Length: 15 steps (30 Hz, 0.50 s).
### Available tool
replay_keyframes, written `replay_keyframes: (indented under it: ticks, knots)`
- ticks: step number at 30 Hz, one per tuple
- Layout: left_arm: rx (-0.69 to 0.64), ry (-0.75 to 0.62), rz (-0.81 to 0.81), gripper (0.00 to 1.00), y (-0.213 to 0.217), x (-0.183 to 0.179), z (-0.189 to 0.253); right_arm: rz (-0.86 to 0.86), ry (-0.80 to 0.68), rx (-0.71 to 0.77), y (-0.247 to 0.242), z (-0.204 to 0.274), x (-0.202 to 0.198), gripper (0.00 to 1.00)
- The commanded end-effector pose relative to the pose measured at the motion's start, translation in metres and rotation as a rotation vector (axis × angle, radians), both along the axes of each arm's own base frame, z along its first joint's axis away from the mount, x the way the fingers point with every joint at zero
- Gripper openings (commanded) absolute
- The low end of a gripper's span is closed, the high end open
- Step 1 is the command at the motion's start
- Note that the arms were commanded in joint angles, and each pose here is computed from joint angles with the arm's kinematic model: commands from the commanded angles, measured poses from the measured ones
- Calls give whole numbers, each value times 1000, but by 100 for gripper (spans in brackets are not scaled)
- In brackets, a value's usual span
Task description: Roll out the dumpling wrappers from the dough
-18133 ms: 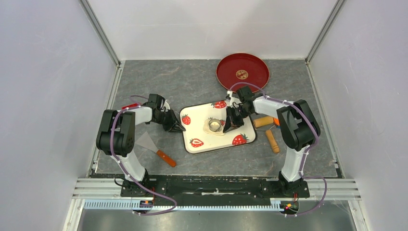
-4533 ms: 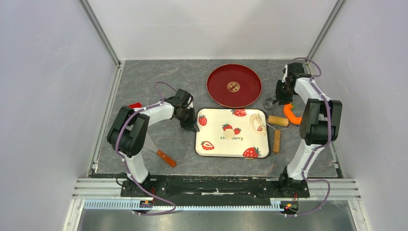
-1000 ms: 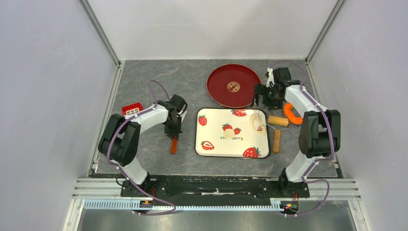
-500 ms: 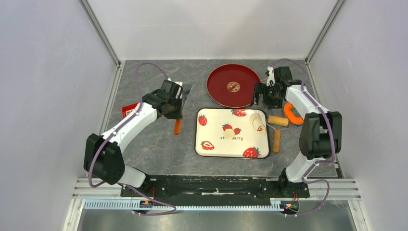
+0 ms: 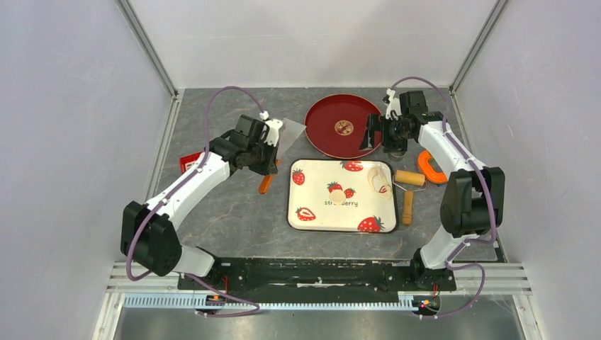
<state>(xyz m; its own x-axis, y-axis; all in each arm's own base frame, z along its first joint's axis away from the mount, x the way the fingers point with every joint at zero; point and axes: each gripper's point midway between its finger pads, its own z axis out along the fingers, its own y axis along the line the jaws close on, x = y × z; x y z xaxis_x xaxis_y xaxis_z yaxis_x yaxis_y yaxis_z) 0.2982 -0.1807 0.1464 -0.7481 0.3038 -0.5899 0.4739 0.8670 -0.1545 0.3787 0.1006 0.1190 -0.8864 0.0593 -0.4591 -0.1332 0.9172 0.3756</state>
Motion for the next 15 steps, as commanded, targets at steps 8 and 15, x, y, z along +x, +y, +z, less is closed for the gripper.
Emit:
replay_keyframes:
  ticks: [8,15]
  knots:
    - [101,-139,-234,2,-33,-12,2,278,-197,409,108,104,-1,98]
    - [127,-140,-276,2,-53,-24,-3,350,-174,481,154,109,-8,98]
